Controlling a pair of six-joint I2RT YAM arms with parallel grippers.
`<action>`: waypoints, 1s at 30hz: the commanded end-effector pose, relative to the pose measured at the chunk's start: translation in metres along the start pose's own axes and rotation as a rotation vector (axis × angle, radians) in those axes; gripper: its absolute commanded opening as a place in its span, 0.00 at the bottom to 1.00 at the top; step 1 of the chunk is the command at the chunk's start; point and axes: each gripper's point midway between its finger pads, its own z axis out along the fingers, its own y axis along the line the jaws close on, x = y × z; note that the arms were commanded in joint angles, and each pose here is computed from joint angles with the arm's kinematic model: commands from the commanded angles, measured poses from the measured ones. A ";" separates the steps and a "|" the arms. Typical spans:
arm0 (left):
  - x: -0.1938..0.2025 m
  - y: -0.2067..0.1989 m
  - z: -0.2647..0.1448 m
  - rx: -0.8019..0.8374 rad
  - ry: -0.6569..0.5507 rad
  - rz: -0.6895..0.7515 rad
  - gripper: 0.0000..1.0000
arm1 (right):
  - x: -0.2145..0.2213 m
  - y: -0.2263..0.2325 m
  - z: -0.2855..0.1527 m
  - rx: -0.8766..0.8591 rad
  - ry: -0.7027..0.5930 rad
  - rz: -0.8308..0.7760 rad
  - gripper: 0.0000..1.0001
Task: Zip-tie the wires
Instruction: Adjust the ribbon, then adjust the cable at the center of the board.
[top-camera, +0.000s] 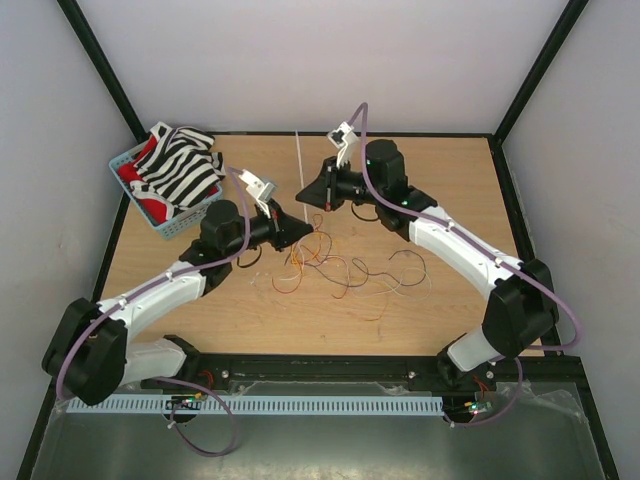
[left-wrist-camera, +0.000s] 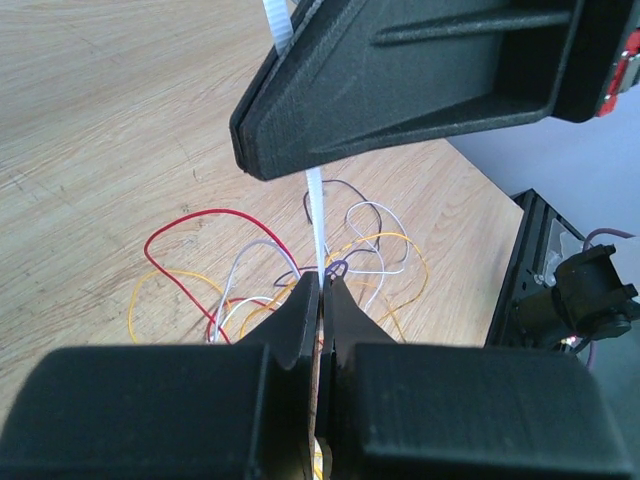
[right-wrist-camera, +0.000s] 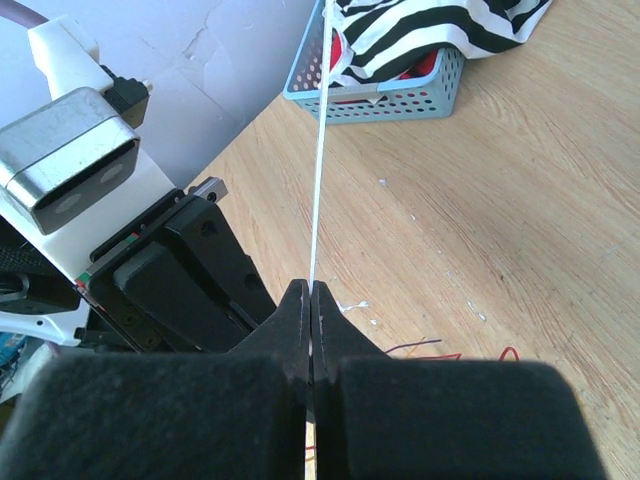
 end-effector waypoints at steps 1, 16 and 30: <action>0.047 -0.007 -0.015 0.027 0.178 -0.116 0.00 | -0.091 0.035 -0.030 -0.058 -0.292 -0.179 0.07; -0.013 0.024 -0.038 -0.087 0.077 -0.192 0.00 | -0.004 -0.017 -0.107 0.193 -0.289 -0.334 0.99; -0.018 0.027 -0.044 -0.137 0.070 -0.224 0.00 | 0.092 -0.030 -0.027 0.245 -0.157 -0.326 0.99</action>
